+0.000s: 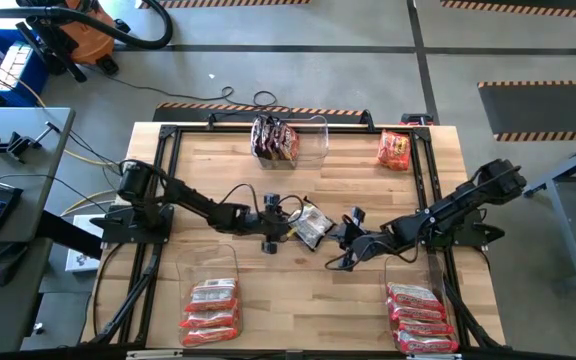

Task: Sort Maruchan noodles
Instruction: Put the black noodle pack into the top transparent bin

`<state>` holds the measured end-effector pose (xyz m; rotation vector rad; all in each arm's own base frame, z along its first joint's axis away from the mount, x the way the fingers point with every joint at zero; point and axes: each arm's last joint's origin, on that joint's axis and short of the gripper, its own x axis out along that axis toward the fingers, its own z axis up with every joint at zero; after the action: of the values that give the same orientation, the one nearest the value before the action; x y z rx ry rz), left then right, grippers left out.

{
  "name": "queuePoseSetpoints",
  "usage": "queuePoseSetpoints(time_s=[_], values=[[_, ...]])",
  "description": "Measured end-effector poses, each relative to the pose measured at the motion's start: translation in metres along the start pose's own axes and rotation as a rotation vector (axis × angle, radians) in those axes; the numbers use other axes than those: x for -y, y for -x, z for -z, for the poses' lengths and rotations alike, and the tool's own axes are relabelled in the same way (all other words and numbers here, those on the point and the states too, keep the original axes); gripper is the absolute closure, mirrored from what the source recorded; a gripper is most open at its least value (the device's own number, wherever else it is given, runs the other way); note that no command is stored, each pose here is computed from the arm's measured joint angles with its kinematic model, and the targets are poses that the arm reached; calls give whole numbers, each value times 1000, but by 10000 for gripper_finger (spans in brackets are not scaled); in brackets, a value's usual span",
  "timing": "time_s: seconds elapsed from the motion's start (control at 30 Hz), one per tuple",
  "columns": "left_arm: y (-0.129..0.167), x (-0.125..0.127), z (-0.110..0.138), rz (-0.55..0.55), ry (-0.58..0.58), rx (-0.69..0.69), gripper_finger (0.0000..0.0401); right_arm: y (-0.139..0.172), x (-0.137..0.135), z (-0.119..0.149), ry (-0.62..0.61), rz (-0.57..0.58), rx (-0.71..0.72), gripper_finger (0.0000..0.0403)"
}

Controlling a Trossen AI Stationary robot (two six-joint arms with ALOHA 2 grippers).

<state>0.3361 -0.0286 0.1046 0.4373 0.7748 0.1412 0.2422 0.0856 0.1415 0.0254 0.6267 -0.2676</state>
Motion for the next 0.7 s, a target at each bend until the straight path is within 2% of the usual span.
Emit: queuePoseSetpoints(time_s=[0.1,0.2,0.53,0.6,0.7], values=[[0,-2,0,39,3,-10,204,0,0,0,0,0,0,403],[0,-4,1,66,28,-9,227,0,0,0,1,0,1,403],[-3,-11,3,174,54,14,384,0,-1,-3,-15,3,27,402],[-2,-13,1,189,82,22,395,0,-1,-4,-15,4,27,402],[2,-16,-7,247,142,60,391,1,-4,-10,-16,-14,36,402]])
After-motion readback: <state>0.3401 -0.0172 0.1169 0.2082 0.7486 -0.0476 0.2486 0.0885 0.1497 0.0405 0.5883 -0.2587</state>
